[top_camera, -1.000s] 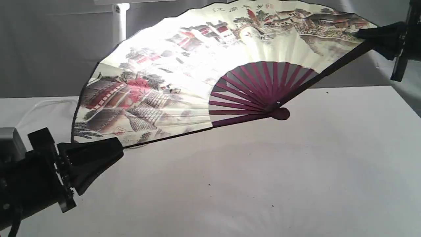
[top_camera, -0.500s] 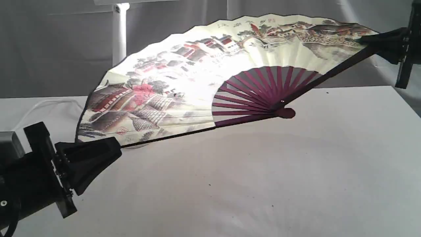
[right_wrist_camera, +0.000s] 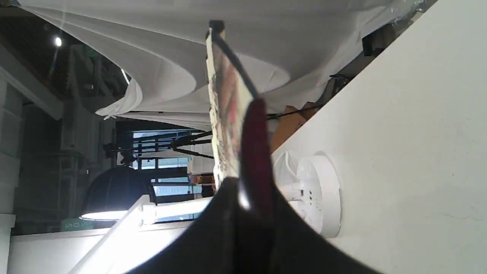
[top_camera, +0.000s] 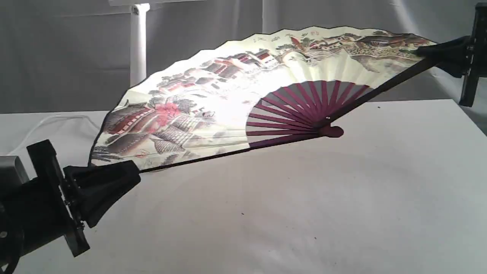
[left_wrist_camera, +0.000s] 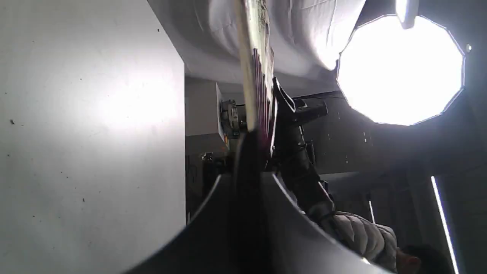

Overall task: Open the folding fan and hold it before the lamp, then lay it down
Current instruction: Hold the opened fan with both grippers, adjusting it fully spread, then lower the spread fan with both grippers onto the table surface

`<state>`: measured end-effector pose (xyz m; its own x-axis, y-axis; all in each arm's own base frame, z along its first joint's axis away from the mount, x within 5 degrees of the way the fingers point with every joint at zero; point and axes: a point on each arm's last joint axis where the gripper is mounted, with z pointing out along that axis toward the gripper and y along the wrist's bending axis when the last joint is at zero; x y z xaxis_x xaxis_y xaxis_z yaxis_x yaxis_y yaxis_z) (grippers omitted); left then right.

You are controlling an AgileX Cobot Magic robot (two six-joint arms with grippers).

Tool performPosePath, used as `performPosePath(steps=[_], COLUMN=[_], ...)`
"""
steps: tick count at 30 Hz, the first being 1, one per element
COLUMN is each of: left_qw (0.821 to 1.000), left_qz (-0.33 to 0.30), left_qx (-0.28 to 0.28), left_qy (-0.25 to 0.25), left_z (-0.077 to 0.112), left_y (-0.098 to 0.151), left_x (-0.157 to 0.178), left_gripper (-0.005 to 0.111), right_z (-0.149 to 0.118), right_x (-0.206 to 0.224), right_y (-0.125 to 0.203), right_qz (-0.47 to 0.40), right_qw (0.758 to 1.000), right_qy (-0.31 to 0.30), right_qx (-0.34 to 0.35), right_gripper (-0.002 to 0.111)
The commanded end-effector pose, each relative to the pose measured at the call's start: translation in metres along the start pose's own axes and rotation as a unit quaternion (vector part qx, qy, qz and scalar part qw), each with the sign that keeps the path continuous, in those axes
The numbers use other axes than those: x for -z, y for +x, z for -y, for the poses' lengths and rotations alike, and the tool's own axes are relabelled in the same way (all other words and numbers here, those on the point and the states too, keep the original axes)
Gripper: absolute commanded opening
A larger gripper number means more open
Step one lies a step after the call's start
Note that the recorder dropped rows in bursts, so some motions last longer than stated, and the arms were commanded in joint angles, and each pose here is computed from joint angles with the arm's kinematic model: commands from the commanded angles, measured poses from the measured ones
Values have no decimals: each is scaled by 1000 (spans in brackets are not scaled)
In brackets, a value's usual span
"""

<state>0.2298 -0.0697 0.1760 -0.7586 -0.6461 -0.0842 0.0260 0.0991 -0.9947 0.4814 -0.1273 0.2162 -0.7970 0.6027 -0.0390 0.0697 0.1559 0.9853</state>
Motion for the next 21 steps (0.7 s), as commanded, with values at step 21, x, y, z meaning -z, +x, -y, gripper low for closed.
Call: performPosePath(steps=[21], left_qw=[1000], left_qz=[23], left_qx=[-12], left_qy=[-15], left_z=[-2], left_y=[-4], left_x=[5], left_gripper=[0], right_z=[-5], right_x=[21], right_y=[-17], right_qz=[73], right_qw=[997], right_qy=[4], right_qx=[31], right_gripper=[0])
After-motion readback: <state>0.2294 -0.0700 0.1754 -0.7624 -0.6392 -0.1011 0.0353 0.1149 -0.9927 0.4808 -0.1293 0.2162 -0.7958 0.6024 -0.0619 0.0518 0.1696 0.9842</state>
